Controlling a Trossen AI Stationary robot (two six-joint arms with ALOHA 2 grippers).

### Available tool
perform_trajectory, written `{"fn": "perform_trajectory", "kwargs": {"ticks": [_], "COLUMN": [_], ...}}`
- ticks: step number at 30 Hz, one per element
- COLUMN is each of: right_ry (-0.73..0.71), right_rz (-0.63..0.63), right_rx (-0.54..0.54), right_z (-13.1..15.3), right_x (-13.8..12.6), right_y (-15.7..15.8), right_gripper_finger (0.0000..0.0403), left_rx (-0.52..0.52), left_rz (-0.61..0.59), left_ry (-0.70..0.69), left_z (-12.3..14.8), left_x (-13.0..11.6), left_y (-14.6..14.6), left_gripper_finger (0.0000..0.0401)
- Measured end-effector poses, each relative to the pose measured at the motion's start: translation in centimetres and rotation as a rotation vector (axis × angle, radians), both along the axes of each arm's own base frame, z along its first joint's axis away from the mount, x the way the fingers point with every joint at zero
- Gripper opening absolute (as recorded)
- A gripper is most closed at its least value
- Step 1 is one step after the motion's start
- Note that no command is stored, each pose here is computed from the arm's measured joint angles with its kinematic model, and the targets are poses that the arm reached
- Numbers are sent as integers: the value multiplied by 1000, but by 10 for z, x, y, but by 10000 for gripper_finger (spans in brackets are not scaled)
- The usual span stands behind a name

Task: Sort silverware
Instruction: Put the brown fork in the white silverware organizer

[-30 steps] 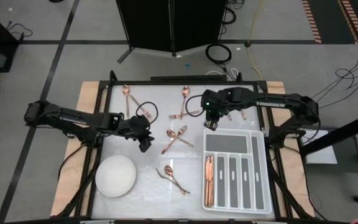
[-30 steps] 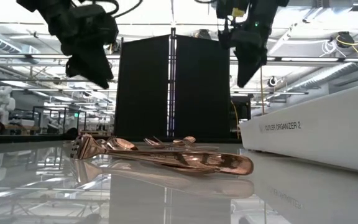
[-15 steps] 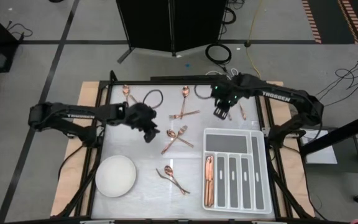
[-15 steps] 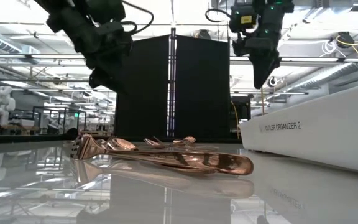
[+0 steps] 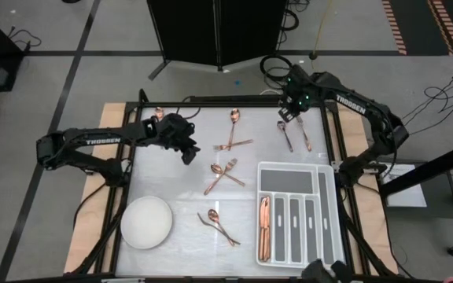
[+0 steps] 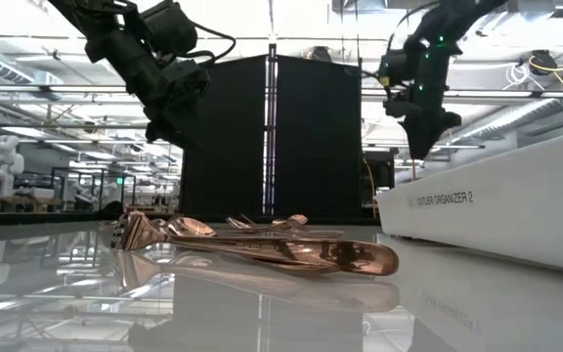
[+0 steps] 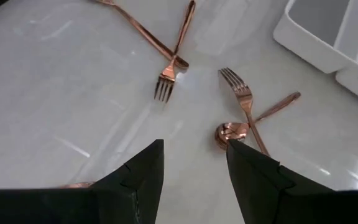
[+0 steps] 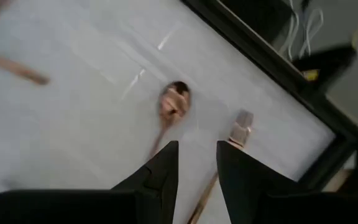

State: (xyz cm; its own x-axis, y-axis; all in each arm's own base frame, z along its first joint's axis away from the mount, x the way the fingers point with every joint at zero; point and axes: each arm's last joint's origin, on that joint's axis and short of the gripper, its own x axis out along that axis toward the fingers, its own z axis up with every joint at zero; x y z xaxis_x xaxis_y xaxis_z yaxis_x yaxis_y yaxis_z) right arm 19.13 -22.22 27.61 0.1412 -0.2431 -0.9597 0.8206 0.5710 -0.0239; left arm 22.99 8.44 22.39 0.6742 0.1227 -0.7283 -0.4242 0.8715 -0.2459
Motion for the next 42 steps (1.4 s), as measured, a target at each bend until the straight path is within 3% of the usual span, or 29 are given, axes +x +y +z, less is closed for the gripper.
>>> {"fn": "perform_trajectory", "kwargs": {"ticks": [4, 7, 12, 20, 26, 32, 35, 42], "right_ry": [48, 170, 290, 252, 258, 209, 174, 175], "right_rz": [-106, -176, -220, -172, -194, -219, -216, -220], "right_rx": [32, 3, 30, 88, 107, 69, 113, 97], "right_z": [-10, -20, -39, -52, -77, -100, -111, -121], "right_x": [-10, -14, -12, -2, -16, -23, -26, -29], "right_y": [-13, -20, -25, -27, -9, 0, 3, 6], "right_gripper_finger": [100, 100, 100, 100, 100, 100, 100, 100], "left_rx": [4, 22, 44, 66, 63, 100, 99, 77], "left_rz": [-9, -35, -61, -75, -74, -68, -64, -53], "left_ry": [10, 29, 37, 37, 46, -27, -41, -40], "left_z": [-1, -2, -2, -2, -2, 3, 4, 4], "left_x": [-1, -2, -2, -2, -2, 2, 3, 3], "left_y": [0, -1, -1, -1, -1, 3, 3, 2], "left_gripper_finger": [173, 173, 173, 173, 173, 173, 173, 173]}}
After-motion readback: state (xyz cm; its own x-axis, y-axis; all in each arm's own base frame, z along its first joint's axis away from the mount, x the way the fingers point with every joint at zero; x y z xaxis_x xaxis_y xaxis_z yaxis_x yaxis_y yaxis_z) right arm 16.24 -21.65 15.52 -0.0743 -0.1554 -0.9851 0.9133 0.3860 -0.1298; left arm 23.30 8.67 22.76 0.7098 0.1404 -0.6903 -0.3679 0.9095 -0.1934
